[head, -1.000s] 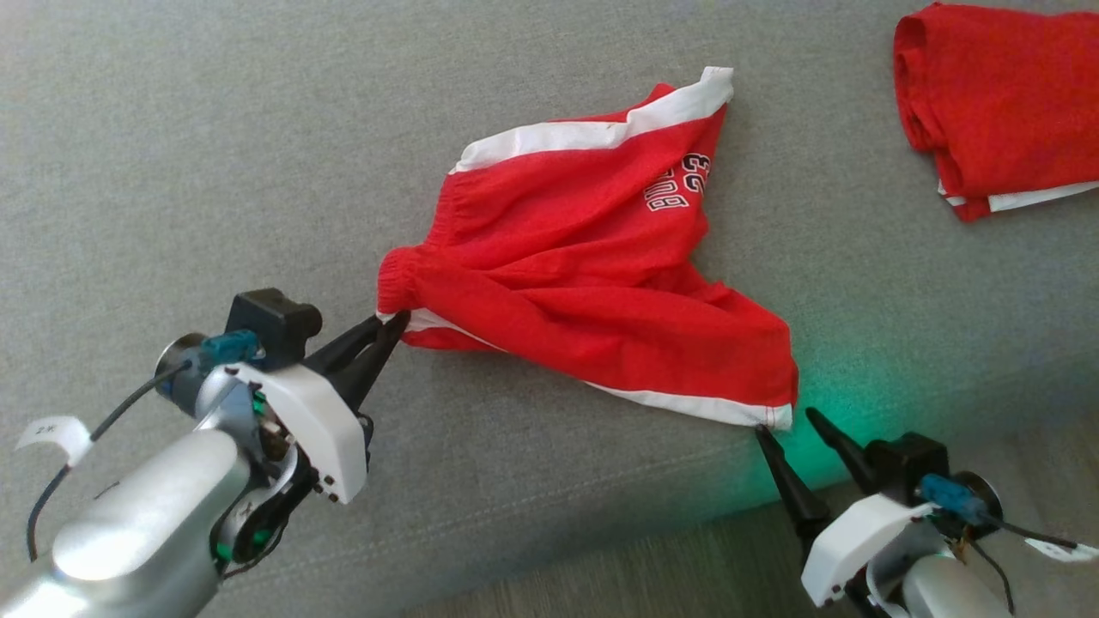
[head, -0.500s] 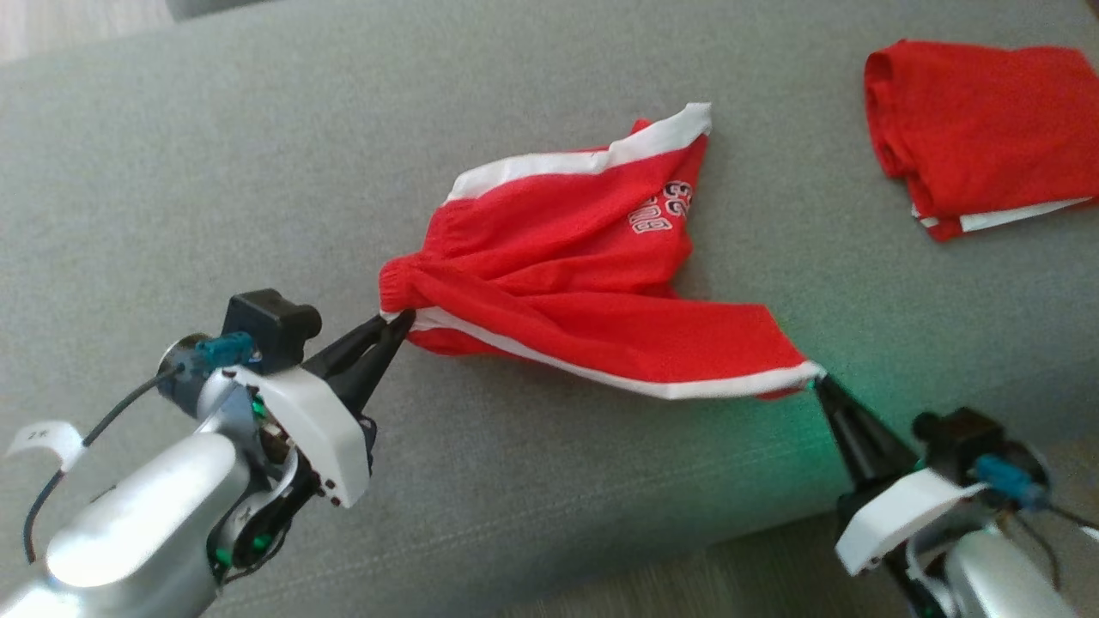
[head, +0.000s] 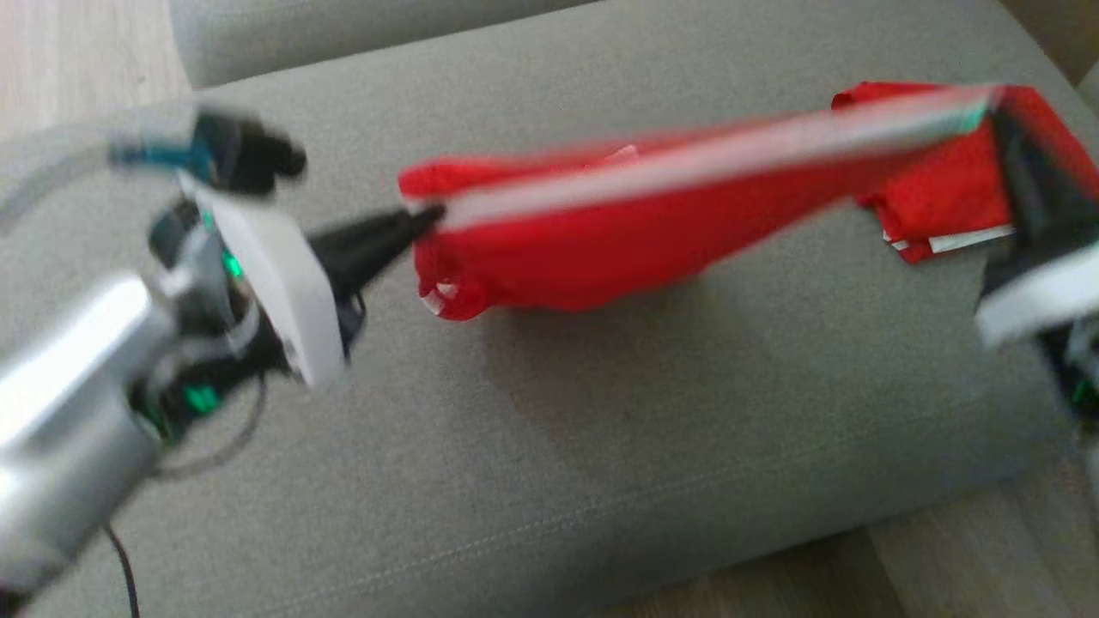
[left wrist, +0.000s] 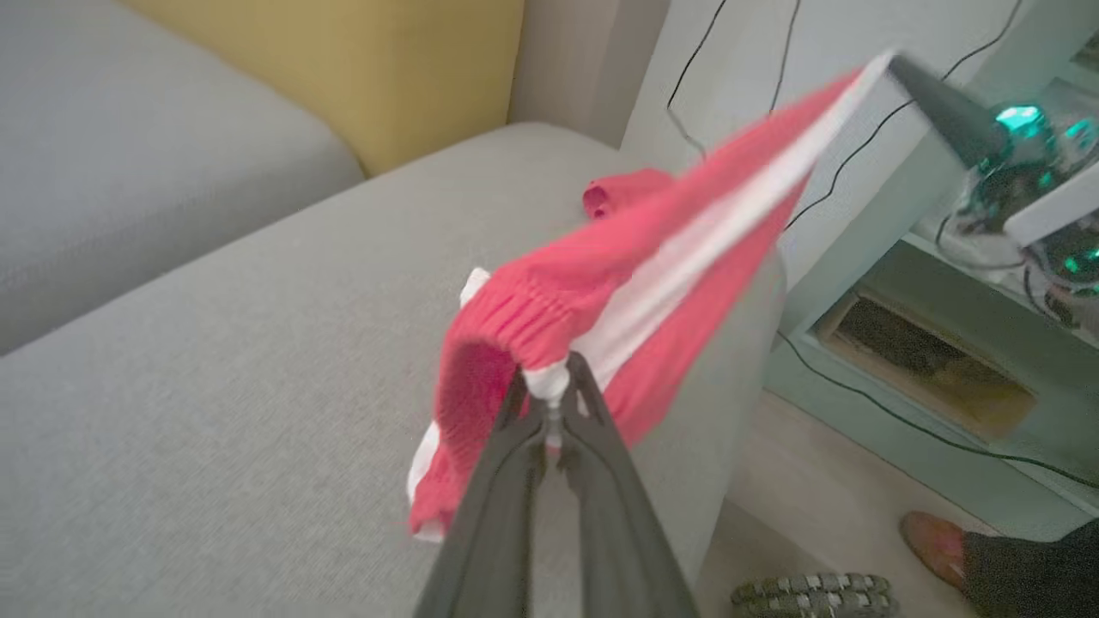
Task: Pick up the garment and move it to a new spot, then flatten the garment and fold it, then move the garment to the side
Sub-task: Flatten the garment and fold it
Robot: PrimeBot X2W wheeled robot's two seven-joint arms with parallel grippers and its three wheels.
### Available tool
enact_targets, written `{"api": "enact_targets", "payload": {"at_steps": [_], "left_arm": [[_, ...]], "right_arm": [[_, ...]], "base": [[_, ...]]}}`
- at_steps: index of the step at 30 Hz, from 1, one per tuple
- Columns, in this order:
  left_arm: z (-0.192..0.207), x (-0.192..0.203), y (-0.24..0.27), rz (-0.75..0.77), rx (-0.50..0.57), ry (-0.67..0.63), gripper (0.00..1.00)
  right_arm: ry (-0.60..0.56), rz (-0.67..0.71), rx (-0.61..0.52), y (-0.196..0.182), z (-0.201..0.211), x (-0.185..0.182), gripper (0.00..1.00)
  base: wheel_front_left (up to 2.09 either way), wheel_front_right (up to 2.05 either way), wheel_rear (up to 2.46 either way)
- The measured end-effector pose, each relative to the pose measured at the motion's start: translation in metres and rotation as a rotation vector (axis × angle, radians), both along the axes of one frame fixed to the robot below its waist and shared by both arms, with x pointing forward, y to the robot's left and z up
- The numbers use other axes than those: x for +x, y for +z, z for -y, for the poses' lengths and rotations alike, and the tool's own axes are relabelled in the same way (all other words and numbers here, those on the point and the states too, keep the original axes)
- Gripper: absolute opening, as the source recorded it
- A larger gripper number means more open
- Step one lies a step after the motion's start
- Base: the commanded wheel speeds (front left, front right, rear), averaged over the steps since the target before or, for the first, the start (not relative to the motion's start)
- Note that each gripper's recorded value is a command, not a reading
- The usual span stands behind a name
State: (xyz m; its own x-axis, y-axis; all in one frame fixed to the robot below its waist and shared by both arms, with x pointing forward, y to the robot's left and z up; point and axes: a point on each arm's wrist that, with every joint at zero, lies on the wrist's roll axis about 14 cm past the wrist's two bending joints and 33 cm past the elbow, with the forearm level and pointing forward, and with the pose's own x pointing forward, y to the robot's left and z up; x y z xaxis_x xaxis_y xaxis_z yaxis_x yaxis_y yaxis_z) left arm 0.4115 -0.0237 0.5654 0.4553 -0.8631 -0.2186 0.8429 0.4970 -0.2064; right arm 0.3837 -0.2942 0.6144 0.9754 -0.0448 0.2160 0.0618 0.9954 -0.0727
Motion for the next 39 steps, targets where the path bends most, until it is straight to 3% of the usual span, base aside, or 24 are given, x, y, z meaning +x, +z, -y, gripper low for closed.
{"api": "enact_targets", "payload": {"at_steps": [5, 8, 16, 21, 26, 29, 33, 39], "left_arm": [[-0.004, 0.039, 0.01, -0.157, 0.123, -0.01, 0.0], [0.002, 0.076, 0.027, -0.132, 0.135, 0.015, 0.0], [0.014, 0.193, 0.138, 0.484, -0.033, 0.199, 0.0], [0.01, 0.22, 0.129, 0.654, -0.077, 0.228, 0.0], [0.002, 0.213, 0.074, 0.645, 0.0, 0.176, 0.0], [-0.005, 0.186, 0.011, 0.532, 0.073, 0.114, 0.0], [-0.019, 0.131, -0.066, 0.37, 0.153, 0.045, 0.0], [-0.022, 0.044, -0.108, 0.275, 0.17, -0.01, 0.0]], "right_arm": [[-0.025, 0.06, -0.012, 0.059, 0.007, 0.054, 0.0], [-0.028, 0.066, -0.03, 0.077, 0.008, 0.093, 0.0], [-0.065, 0.302, -0.124, 0.147, 0.016, 0.179, 0.0], [-0.065, 0.353, -0.189, 0.151, 0.008, 0.212, 0.0], [0.0, 0.361, -0.186, 0.128, -0.016, 0.22, 0.0], [0.049, 0.237, -0.165, 0.068, -0.026, 0.209, 0.0], [0.07, 0.067, -0.1, -0.015, -0.024, 0.162, 0.0], [0.023, -0.154, 0.055, -0.105, -0.018, 0.057, 0.0]], "base": [[0.0, 0.0, 0.0], [0.0, 0.0, 0.0], [0.0, 0.0, 0.0], [0.0, 0.0, 0.0], [0.0, 0.0, 0.0], [0.0, 0.0, 0.0], [0.0, 0.0, 0.0], [0.0, 0.0, 0.0]]}}
